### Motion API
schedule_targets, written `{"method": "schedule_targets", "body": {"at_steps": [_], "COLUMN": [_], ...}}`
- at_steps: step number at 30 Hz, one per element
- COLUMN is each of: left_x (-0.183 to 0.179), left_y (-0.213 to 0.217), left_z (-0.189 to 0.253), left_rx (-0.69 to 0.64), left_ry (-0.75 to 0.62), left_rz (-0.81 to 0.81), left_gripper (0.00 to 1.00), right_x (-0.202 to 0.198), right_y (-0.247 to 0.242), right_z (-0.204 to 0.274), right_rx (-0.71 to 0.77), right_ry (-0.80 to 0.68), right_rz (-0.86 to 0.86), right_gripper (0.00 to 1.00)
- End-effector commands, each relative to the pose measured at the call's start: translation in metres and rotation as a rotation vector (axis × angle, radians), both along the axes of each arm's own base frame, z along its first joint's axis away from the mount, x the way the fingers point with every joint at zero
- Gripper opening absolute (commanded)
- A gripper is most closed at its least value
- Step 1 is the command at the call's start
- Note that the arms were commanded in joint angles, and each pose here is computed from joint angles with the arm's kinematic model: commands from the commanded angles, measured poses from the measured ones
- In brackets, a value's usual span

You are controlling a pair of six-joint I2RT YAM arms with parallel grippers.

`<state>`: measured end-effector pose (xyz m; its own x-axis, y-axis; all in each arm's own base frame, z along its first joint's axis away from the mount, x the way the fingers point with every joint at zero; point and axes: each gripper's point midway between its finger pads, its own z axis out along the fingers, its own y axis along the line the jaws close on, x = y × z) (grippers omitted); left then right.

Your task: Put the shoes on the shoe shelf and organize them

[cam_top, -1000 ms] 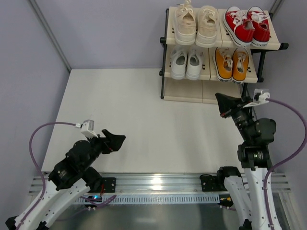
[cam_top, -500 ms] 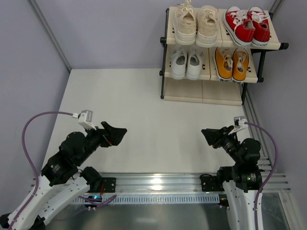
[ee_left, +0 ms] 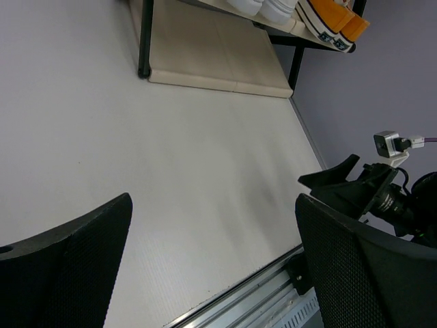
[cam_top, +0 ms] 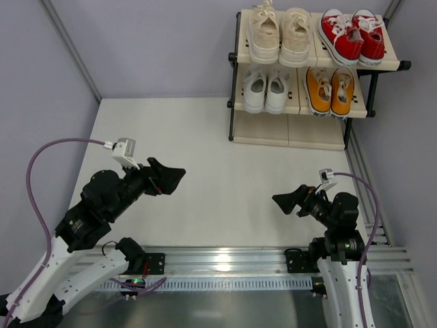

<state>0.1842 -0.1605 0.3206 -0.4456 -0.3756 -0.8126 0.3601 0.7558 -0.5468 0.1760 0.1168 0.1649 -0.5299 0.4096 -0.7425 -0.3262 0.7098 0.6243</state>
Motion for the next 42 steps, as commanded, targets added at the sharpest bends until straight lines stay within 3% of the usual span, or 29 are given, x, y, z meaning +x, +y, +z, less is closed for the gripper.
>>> {"method": "schedule_targets", "body": {"at_steps": [1,12,31,42], "left_x": [0.005,0.02,0.029,0.037], "left_y": [-0.012,-0.013,-0.028,0.015], "left_z": [0.027,0.07,0.05,0.054], "left_rx": [0.0,0.077,0.04,0.051], "left_ry": [-0.076,-0.13,-0.088,-0.113], "left_rz": [-0.051,-0.038,-0.05,0.169], "left_gripper": [1.0,1.0,1.0,1.0], "right_x": [-0.003,0.0,-0.015,-0.016], "right_y": [0.008,0.01,0.009,0.007], "right_z": [-0.004,-0.005,-0.01,-0.003], "right_rx": [0.035,0.057,0.044,0.052], "right_ry": [0.02,0.025,0.024,0.035], "right_rz": [0.046,0.054,0.05,0.023], "right_gripper": [1.0,1.0,1.0,1.0]}}
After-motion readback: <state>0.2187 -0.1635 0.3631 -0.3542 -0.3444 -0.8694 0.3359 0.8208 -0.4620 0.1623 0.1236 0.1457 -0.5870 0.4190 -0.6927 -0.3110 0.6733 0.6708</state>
